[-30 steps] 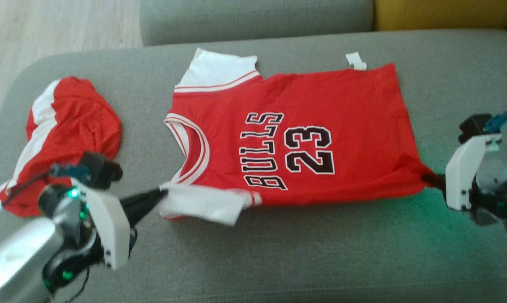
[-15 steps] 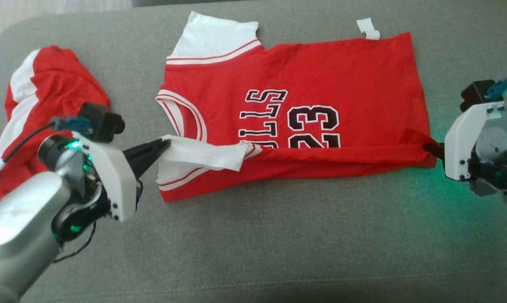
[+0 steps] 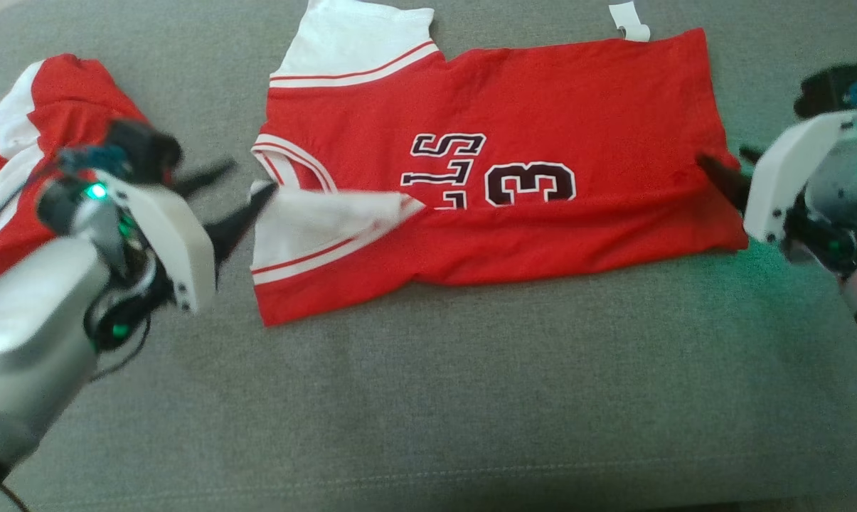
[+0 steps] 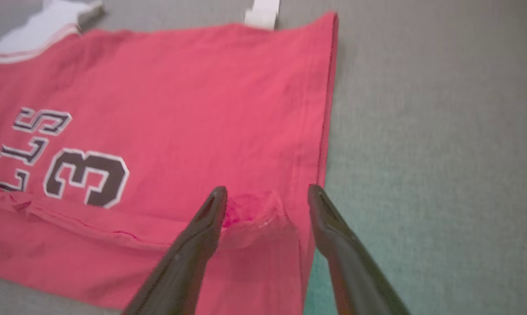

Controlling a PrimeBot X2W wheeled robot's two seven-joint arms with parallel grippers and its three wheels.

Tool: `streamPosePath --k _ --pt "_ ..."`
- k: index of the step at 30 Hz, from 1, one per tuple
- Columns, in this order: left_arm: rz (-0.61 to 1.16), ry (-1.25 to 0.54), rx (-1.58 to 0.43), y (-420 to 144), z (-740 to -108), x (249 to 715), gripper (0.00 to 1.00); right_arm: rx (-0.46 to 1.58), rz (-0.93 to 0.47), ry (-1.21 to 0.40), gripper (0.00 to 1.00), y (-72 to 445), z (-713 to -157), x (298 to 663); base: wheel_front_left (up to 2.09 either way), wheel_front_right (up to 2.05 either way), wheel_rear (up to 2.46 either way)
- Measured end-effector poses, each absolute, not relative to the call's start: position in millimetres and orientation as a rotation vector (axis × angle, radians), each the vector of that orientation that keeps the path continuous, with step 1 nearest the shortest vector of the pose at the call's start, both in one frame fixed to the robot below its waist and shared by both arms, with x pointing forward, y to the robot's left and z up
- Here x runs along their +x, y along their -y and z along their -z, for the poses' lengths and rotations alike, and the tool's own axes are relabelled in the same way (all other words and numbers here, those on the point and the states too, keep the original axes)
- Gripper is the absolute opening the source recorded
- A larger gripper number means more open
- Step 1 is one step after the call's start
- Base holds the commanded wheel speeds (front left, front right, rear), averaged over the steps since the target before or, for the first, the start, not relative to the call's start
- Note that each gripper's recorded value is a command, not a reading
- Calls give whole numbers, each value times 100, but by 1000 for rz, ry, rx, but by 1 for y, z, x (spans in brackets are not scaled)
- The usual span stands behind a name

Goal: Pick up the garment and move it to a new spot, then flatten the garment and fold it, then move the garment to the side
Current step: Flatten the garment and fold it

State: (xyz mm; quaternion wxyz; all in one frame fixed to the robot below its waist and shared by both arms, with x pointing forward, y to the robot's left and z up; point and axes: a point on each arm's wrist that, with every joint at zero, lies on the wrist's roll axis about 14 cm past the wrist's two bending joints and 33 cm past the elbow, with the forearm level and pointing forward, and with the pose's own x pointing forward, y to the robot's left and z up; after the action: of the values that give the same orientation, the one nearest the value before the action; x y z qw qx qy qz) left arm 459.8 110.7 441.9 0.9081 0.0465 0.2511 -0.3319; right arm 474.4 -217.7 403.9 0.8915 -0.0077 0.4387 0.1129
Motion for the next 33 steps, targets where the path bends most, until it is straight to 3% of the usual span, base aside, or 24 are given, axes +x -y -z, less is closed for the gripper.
streamPosePath --k 6,13,18,27,33 --pt "521 -293 31 -118 -474 504 100 4 -212 -634 100 214 -437 507 0 0 0" --pt "357 -61 -165 -118 -528 514 100 51 -226 -277 100 197 -486 517 0 0 0" --pt "275 78 -282 -118 -561 491 100 29 -220 -132 100 197 -496 496 0 0 0" --pt "202 79 -351 -105 -536 423 100 39 -170 26 100 190 -518 449 0 0 0" --pt "201 25 -338 -95 -511 398 100 50 -113 -4 100 186 -491 406 0 0 0"
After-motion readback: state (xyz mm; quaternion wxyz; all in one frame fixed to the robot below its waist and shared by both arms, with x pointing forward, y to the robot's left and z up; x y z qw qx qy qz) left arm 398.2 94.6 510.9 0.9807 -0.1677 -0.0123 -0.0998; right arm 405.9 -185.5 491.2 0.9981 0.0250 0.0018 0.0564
